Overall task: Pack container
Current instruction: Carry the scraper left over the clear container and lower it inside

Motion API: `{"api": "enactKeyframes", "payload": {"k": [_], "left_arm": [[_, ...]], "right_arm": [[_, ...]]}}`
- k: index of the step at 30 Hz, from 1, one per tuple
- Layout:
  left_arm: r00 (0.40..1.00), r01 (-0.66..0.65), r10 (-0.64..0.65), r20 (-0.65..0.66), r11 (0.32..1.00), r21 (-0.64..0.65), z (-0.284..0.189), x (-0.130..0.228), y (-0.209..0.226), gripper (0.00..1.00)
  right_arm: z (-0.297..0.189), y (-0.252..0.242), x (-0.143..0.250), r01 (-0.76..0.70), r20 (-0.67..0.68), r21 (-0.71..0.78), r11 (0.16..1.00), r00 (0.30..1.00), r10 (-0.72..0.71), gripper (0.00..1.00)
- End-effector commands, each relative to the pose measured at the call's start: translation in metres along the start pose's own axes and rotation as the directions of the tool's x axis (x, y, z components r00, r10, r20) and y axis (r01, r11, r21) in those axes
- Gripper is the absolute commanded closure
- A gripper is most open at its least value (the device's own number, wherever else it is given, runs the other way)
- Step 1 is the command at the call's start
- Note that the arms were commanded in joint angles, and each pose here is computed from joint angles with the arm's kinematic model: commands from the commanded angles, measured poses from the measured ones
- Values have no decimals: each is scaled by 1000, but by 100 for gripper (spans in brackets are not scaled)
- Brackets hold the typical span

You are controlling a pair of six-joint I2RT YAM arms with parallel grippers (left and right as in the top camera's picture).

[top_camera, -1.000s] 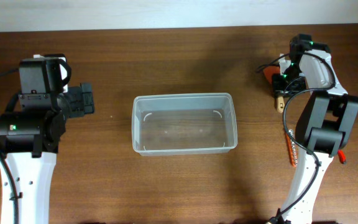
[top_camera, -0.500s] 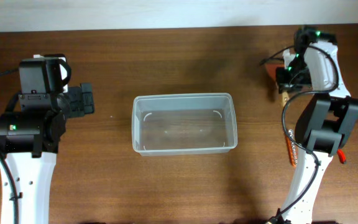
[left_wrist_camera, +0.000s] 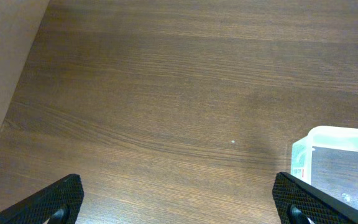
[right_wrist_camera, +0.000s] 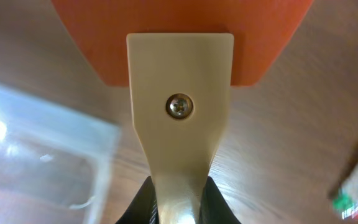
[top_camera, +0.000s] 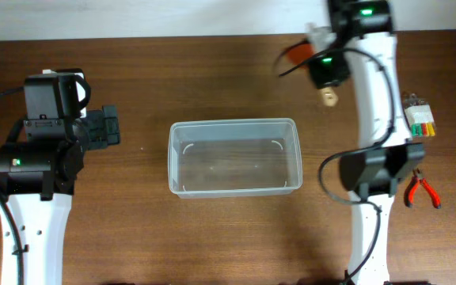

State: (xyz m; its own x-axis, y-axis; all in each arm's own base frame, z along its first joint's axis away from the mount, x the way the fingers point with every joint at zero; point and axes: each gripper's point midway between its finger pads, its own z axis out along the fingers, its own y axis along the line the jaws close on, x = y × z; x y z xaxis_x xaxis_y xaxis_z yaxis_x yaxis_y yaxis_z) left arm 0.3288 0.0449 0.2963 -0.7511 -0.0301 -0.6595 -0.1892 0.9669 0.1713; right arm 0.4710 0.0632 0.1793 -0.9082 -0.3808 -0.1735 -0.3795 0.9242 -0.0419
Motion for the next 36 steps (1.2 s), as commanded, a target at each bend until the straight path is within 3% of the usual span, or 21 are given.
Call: {"api": "enactKeyframes", "payload": {"k": [1,7,13,20,24,36], "left_arm": [[1000,16,-15,24,1000,-13,-6,-7,3,1],[1000,16,-15,24,1000,-13,-6,-7,3,1],[1000,16,-15,24,1000,-13,-6,-7,4,1],[1000,16,-15,24,1000,-13,-6,-7,3,1],[1000,16,-15,24,1000,-13,-6,-7,3,1],[1000,16,-15,24,1000,-13,-6,-7,4,1]], "right_arm": [[-38,54,-13,181,89,9,983,979,-181,93],[-62,134,-14,354,143,-3,935,926,-350,93],[-83,184,11,478,141,-9,878,870,-472,93],[-64,195,64,562,-5,-91,822,825,-565,93],[-41,212,84,651,-20,-234,723,740,-673,93],[10,217,82,777,6,-257,575,596,-803,92]]}}
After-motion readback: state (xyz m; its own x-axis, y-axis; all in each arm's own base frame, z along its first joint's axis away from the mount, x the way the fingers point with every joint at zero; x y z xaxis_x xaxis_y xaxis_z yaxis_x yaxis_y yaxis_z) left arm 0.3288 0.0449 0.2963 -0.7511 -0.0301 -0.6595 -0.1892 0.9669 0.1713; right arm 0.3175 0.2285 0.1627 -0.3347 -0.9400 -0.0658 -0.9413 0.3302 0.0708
